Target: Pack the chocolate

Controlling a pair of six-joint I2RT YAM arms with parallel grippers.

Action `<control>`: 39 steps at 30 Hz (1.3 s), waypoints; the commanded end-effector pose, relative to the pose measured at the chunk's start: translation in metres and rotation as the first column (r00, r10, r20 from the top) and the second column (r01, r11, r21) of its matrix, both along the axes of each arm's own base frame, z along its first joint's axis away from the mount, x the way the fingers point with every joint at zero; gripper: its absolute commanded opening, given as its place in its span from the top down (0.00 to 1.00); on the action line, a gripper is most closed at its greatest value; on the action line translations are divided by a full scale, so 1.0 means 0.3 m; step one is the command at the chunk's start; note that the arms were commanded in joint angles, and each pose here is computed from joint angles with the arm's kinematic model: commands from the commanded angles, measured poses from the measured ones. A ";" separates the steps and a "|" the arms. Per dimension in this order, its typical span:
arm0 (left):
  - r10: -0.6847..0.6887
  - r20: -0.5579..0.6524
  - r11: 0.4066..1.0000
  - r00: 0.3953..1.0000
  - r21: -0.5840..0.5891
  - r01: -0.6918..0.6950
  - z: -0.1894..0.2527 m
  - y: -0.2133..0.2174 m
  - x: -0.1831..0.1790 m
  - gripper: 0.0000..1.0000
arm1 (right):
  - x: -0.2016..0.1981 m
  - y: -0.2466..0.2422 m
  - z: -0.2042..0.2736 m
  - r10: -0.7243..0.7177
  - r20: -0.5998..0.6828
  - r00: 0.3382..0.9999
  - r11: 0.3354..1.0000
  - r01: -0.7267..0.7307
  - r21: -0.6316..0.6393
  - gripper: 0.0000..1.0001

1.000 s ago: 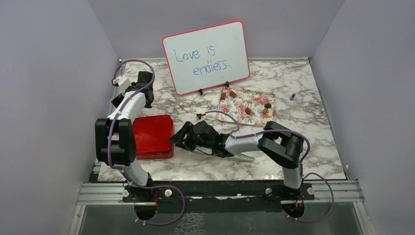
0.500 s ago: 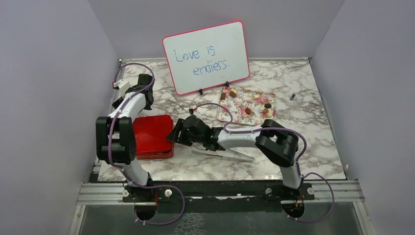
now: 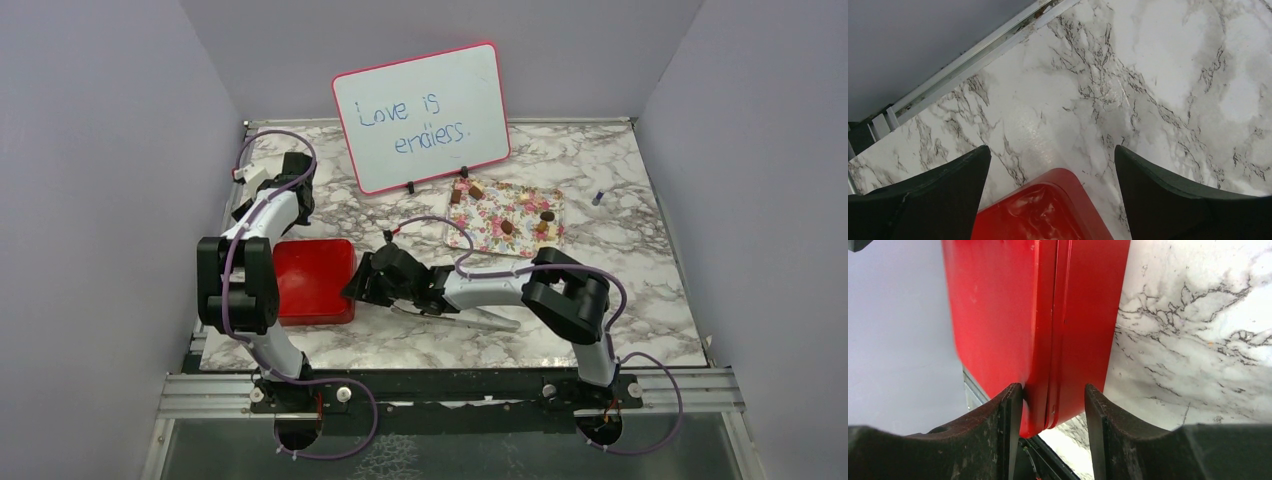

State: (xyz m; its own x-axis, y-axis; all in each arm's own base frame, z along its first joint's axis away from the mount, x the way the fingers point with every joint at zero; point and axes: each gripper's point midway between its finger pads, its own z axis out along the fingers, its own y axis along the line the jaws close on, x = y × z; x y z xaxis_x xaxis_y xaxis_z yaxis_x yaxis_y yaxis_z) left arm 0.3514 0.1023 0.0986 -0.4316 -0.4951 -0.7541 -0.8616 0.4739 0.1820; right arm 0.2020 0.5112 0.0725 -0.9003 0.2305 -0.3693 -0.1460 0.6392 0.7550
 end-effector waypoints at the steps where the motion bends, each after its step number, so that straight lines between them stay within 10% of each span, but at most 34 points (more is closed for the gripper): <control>1: -0.016 -0.046 0.999 0.999 -0.044 0.014 -0.060 -0.016 -0.011 0.08 | -0.050 -0.069 -0.080 -0.006 -0.026 1.000 0.994 0.003 -0.107 0.50; 26: -0.069 0.073 0.980 0.995 -0.181 0.081 -0.041 -0.097 0.020 0.19 | 0.022 -0.147 -0.164 -0.078 0.081 0.994 0.966 0.096 -0.238 0.63; 39: 0.018 0.230 0.995 0.973 -0.103 0.006 0.188 -0.043 0.001 0.17 | 0.096 -0.154 0.106 -0.058 0.268 0.962 0.968 0.120 -0.221 0.43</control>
State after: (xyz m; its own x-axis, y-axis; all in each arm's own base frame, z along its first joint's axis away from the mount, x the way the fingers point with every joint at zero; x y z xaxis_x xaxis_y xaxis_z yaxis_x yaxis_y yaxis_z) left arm 0.3648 0.0823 0.1370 -0.3162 -0.5772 -0.7529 -0.8554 0.5166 -0.0368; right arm 0.2126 0.4833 0.0737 -0.8230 0.2016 -0.5310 -0.2127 0.7576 0.6172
